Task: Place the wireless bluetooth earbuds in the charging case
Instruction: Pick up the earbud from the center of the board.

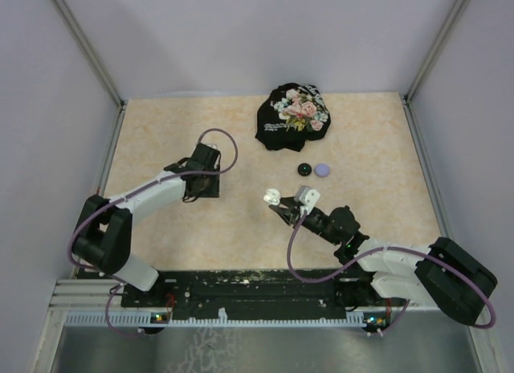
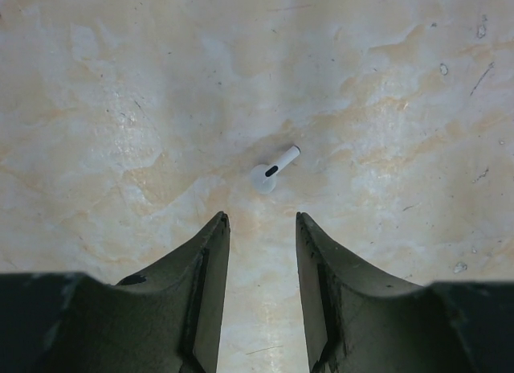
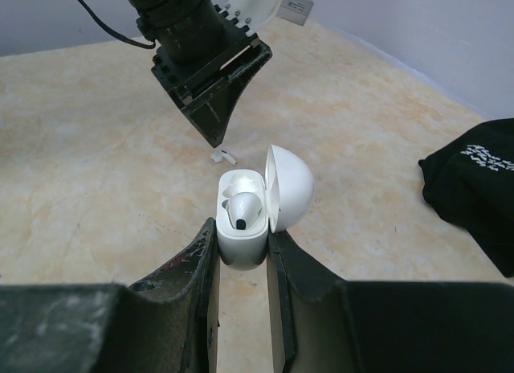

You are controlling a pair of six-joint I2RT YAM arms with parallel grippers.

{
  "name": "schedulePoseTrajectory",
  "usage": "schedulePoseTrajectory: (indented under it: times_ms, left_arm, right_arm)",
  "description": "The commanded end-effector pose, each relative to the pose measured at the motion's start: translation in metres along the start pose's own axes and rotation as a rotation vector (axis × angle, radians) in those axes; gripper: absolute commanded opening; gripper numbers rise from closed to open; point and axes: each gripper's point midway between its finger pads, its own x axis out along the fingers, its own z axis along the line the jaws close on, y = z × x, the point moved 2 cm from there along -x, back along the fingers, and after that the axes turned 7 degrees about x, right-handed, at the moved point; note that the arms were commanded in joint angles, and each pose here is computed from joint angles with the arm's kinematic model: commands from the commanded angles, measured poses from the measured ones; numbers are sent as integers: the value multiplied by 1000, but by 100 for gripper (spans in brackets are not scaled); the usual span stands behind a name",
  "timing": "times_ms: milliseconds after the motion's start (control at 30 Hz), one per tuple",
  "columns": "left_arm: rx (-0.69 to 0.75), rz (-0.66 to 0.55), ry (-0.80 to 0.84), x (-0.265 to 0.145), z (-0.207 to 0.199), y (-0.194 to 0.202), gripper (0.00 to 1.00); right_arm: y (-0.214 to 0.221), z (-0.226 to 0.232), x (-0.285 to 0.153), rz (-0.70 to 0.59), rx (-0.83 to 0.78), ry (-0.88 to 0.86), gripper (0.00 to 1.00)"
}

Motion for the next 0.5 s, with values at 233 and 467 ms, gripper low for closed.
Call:
schedulePoseTrajectory:
  times_ms: [233, 467]
  left_arm:
    - [-5, 40, -37, 22, 0, 5, 44]
    - [11, 61, -108, 30, 10, 10, 44]
  right_arm:
    - [-29, 3, 12, -85, -20, -20, 0]
    - [-30, 4, 12, -87, -19, -26, 0]
